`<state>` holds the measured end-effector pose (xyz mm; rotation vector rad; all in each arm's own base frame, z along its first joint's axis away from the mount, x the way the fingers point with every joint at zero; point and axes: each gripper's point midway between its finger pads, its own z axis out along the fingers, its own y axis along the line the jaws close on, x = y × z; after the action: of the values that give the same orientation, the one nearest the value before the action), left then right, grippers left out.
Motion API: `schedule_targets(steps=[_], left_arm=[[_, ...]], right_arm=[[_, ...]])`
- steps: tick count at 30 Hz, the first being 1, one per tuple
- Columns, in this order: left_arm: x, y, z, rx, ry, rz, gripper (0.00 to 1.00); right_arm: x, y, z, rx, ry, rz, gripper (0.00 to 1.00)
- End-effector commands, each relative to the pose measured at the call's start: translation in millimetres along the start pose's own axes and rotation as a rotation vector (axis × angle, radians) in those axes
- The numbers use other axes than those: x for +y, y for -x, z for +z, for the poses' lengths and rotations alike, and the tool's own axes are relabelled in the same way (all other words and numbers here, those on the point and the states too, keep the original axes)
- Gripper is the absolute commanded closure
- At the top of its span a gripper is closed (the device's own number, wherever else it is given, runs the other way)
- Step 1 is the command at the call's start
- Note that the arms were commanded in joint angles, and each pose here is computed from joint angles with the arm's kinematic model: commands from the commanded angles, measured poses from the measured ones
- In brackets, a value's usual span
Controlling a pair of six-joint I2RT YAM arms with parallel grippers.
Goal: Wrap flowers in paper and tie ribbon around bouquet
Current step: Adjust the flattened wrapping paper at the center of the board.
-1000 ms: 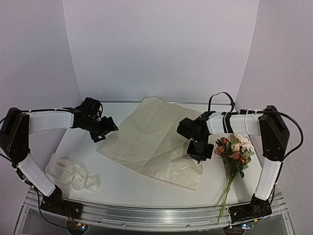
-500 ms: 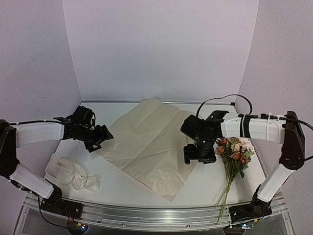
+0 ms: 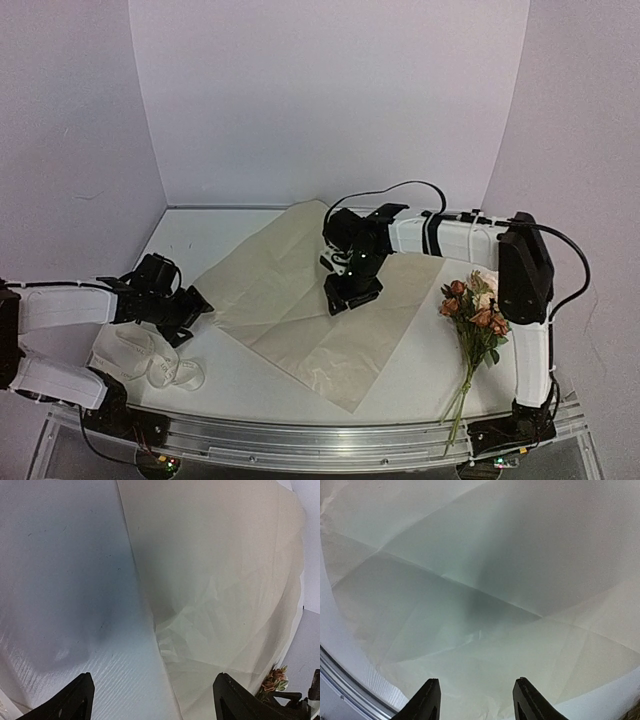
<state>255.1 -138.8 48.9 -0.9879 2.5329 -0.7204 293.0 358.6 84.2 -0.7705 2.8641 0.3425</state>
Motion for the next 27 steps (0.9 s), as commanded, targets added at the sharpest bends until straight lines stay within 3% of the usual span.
schedule_targets(steps=[1, 14, 27], left_arm=[[-24.0, 12.1, 9.9, -0.046, -0.076, -0.023, 0.16], [-21.3, 27.0, 34.2, -0.087, -0.026, 0.002, 0.29], [-15.0, 43.1, 45.7, -0.068, -0.034, 0.011, 0.40]], right_arm=[[-10.1, 23.2, 11.6, -0.016, 0.019, -0.012, 0.49], [-32.1, 14.8, 60.9, 0.062, -0.044, 0.134, 0.60], [-53.0, -17.4, 66.5, 0.087, -0.179, 0.379, 0.67]])
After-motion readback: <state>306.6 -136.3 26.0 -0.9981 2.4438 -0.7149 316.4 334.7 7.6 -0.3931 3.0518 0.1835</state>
